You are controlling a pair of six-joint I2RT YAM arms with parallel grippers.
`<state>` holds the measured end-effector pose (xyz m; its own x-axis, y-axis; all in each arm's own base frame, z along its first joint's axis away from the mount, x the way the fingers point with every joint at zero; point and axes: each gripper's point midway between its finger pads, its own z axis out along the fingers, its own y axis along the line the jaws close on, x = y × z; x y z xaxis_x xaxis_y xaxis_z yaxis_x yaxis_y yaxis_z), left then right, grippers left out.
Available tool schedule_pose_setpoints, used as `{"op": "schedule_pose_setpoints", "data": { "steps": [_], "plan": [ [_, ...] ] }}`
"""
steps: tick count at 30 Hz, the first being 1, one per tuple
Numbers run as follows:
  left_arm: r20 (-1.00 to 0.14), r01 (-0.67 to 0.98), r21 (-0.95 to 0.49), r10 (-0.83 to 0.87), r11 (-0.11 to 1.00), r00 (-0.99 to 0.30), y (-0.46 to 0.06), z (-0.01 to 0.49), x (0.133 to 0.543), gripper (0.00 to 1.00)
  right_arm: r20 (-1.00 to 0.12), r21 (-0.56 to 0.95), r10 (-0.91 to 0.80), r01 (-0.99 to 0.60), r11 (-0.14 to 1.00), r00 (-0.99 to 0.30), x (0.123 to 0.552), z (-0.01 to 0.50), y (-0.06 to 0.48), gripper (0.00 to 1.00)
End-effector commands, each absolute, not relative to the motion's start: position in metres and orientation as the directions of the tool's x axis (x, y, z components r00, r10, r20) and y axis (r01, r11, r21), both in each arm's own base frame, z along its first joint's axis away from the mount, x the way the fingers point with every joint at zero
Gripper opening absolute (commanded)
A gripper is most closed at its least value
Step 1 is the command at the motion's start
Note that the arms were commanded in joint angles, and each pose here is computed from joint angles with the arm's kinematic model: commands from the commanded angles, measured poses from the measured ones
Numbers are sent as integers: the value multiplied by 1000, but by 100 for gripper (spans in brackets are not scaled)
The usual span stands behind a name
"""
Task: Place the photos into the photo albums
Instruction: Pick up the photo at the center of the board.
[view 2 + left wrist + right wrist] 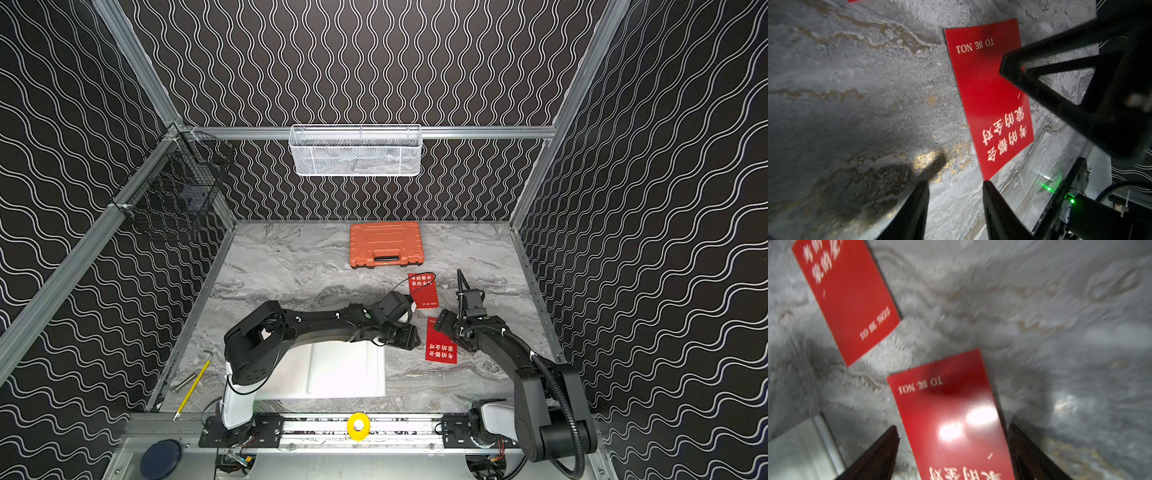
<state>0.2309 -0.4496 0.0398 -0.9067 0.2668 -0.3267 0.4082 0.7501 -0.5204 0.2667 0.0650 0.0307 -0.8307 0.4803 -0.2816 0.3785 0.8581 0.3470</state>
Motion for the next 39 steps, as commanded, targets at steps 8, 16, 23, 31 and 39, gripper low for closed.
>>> {"op": "schedule_pose_setpoints", "data": {
  "steps": [8, 16, 23, 31, 39],
  "plan": [
    [-318, 402, -503, 269, 765, -909, -454, 36, 239, 43, -262, 289, 477, 404, 868, -839, 251, 27, 62, 83],
    [-311, 415, -507, 289, 756, -905, -468, 28, 245, 38, -230, 341, 465, 377, 861, -855, 242, 21, 73, 77],
    [-296, 407, -512, 289, 757, -910, -470, 22, 244, 30, -215, 395, 451, 345, 851, -866, 242, 20, 83, 65],
    [-285, 399, -509, 288, 763, -914, -467, 19, 246, 29, -233, 470, 439, 294, 832, -868, 248, 32, 96, 59],
    [-272, 378, -520, 270, 766, -923, -457, 17, 251, 29, -287, 540, 428, 224, 811, -857, 254, 60, 105, 55]
  ]
}}
